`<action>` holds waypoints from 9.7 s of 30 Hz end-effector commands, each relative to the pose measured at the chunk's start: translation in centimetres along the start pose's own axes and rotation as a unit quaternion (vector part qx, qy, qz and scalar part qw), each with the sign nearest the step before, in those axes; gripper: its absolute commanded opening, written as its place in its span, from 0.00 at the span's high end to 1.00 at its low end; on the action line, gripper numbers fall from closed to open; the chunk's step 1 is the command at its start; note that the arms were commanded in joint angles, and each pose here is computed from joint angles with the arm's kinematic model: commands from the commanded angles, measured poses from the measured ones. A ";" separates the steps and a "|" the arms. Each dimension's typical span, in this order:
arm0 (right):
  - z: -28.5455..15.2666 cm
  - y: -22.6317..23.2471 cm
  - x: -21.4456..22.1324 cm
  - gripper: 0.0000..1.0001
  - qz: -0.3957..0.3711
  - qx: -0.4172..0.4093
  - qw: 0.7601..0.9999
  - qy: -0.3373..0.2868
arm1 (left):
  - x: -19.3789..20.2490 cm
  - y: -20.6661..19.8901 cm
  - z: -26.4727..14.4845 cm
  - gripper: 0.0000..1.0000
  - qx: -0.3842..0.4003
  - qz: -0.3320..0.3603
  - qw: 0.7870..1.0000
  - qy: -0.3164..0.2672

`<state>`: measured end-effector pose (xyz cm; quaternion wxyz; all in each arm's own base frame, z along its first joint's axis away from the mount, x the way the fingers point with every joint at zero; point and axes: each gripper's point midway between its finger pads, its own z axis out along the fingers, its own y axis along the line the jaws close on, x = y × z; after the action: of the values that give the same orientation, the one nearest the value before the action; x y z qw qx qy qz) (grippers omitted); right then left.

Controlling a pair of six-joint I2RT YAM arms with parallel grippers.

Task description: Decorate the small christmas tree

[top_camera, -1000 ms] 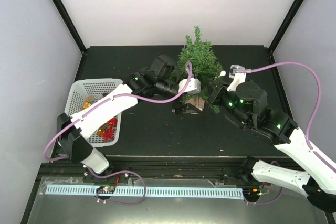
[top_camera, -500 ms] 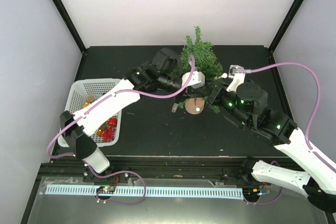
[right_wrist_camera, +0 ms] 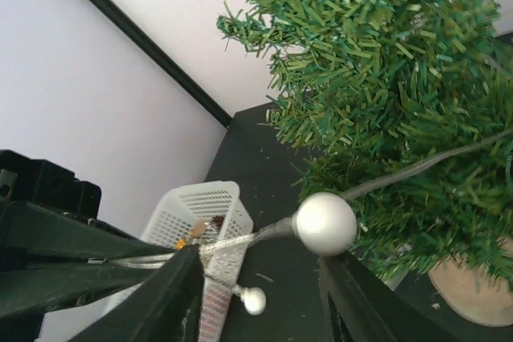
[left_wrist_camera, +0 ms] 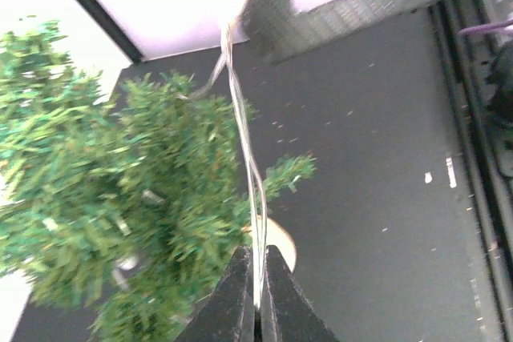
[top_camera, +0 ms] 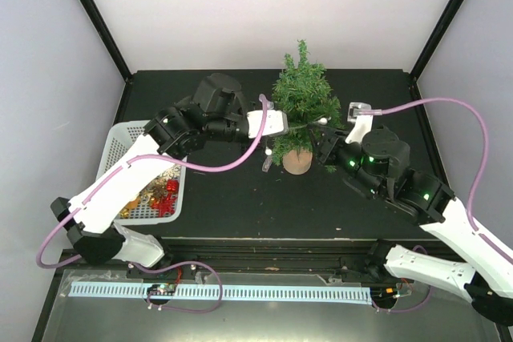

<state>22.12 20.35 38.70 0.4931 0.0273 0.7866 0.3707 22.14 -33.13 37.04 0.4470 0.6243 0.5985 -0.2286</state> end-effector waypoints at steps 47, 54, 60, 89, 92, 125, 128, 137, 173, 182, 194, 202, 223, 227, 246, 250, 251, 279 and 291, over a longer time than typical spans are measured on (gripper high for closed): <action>-4.9 -3.7 -4.7 0.43 -0.060 0.079 0.988 -0.120 | -0.4 22.5 1.8 0.98 -0.317 0.089 0.942 0.068; -4.8 -3.8 -4.7 0.43 -0.062 0.081 0.987 -0.123 | 0.9 22.9 4.2 0.40 -0.302 0.063 0.949 0.070; -4.7 -3.9 -4.6 0.43 -0.063 0.081 0.987 -0.122 | 1.6 23.3 3.3 0.13 -0.309 0.036 0.948 0.071; -4.8 -4.5 -4.1 0.43 -0.055 0.084 0.988 -0.120 | 3.6 20.7 -1.1 0.01 -0.232 -0.033 0.971 0.033; -5.0 -4.4 -4.2 0.43 -0.059 0.083 0.988 -0.120 | 3.6 20.6 -1.8 0.01 -0.230 -0.043 0.972 0.030; 1.2 -7.8 3.8 0.49 -0.165 0.162 0.971 0.051 | 33.7 6.1 -18.5 0.32 -0.269 -0.346 0.853 0.285; 1.8 -8.6 6.0 0.49 -0.158 0.159 0.971 0.080 | 35.0 4.8 -17.3 0.22 -0.261 -0.353 0.855 0.276; 2.1 -9.8 9.7 0.48 -0.132 0.131 0.976 0.115 | 40.1 4.4 -16.5 0.14 -0.278 -0.351 0.833 0.325; 3.5 -10.1 14.5 0.46 -0.166 0.095 0.961 0.202 | 43.2 0.3 -18.2 0.28 -0.147 -0.366 0.849 0.353; 4.7 -9.8 16.4 0.46 -0.167 0.094 0.947 0.257 | 43.3 -1.8 -15.9 0.40 -0.068 -0.373 0.868 0.321; 4.8 -9.5 16.4 0.46 -0.152 0.103 0.946 0.267 | 43.4 -1.3 -12.9 0.49 0.016 -0.420 0.873 0.248; 4.8 -9.6 16.3 0.46 -0.147 0.107 0.947 0.265 | 45.3 -1.0 -12.7 0.55 0.026 -0.436 0.860 0.264; 4.7 -9.6 15.3 0.46 -0.143 0.119 0.950 0.249 | 44.9 -0.4 -12.6 0.98 0.041 -0.458 0.850 0.257; 4.3 -9.7 15.1 0.46 -0.142 0.121 0.952 0.243 | 42.6 1.6 -14.2 0.98 0.013 -0.441 0.863 0.248; 0.2 -11.6 7.5 0.46 -0.169 0.208 0.957 0.108 | 15.6 9.4 -13.8 0.99 -0.067 -0.225 0.960 0.151; -0.2 -11.6 7.1 0.46 -0.159 0.208 0.960 0.097 | 9.5 10.6 -10.3 0.99 -0.056 -0.173 0.977 0.110; -0.3 -11.6 7.0 0.46 -0.157 0.208 0.961 0.094 | 8.5 10.9 -9.3 0.98 -0.053 -0.165 0.979 0.106; -0.8 -12.9 7.3 0.45 -0.153 0.217 0.961 0.083 | 4.5 9.9 3.6 0.98 0.015 -0.104 0.989 0.107; -0.9 -13.1 7.8 0.45 -0.146 0.212 0.963 0.085 | 5.4 11.2 6.4 0.96 0.006 -0.117 0.987 0.108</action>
<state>21.45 13.66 24.90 0.4491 -0.0301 0.8861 0.1111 34.67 -33.30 31.63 0.3231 0.5849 0.7130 -0.2123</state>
